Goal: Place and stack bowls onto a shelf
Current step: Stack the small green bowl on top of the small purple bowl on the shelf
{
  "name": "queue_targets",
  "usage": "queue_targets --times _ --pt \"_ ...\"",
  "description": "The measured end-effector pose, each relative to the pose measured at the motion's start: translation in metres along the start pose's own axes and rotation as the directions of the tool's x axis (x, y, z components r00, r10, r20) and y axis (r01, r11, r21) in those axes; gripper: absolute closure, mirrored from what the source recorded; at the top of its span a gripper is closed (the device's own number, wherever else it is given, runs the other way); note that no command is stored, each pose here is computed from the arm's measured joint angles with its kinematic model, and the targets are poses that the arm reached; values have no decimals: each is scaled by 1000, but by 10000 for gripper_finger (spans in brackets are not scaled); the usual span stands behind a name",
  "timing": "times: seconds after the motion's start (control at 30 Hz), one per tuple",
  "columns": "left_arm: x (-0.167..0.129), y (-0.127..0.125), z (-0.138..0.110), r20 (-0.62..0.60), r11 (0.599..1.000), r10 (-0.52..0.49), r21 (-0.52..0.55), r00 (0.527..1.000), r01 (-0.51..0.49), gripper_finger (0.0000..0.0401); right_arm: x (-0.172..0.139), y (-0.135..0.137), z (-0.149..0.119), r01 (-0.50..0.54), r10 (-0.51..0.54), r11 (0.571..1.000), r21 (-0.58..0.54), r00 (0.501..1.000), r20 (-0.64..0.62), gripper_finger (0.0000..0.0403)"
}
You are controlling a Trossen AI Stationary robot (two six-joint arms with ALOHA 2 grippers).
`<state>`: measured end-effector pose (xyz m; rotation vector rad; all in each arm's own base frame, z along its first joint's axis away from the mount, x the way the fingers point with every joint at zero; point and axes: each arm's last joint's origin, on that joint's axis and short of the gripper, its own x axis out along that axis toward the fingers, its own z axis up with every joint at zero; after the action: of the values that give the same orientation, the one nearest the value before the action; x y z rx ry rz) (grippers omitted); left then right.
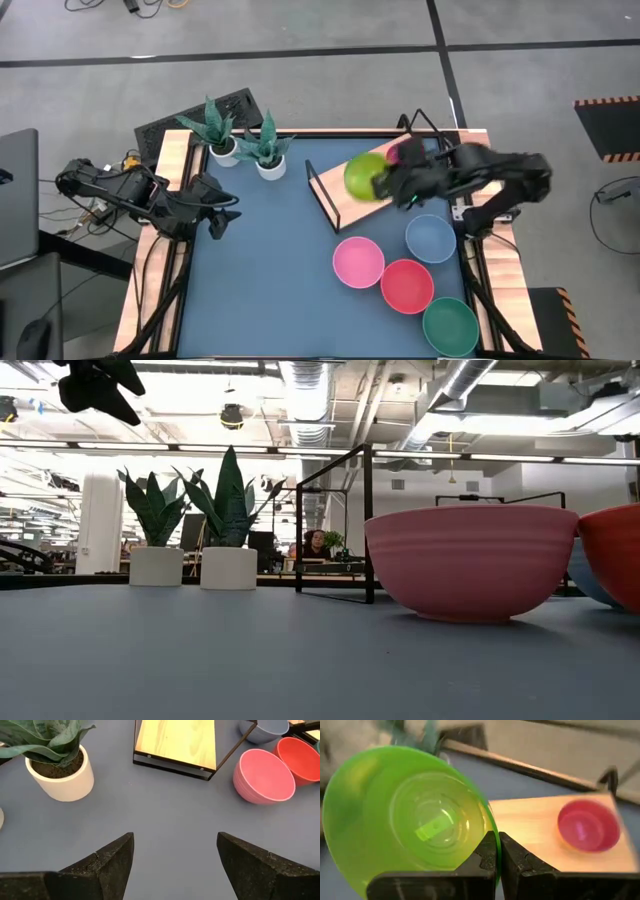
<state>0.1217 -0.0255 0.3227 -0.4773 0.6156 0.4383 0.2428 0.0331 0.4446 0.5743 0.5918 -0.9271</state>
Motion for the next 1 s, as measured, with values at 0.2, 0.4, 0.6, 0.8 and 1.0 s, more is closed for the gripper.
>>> queue_targets --times 0.2,0.4,0.6,0.8,1.0 --pt "1 -1 0 5 1000 9 6 1000 -9 132 27 -64 -8 168 -199 910 380 979 42 380" --pt "3 -2 0 -1 1000 16 13 1000 -16 132 64 -107 -40 237 -305 721 651 952 -8 380" --pt "3 -1 0 -1 1000 16 13 1000 -16 132 96 -114 -62 130 -240 575 808 971 15 380" --pt "3 -2 0 -1 1000 16 5 1000 -16 132 118 -122 -68 192 -289 476 858 956 -54 380" --pt "3 -2 0 -2 1000 15 4 1000 -15 132 131 -138 -69 257 -344 383 887 931 -122 380"
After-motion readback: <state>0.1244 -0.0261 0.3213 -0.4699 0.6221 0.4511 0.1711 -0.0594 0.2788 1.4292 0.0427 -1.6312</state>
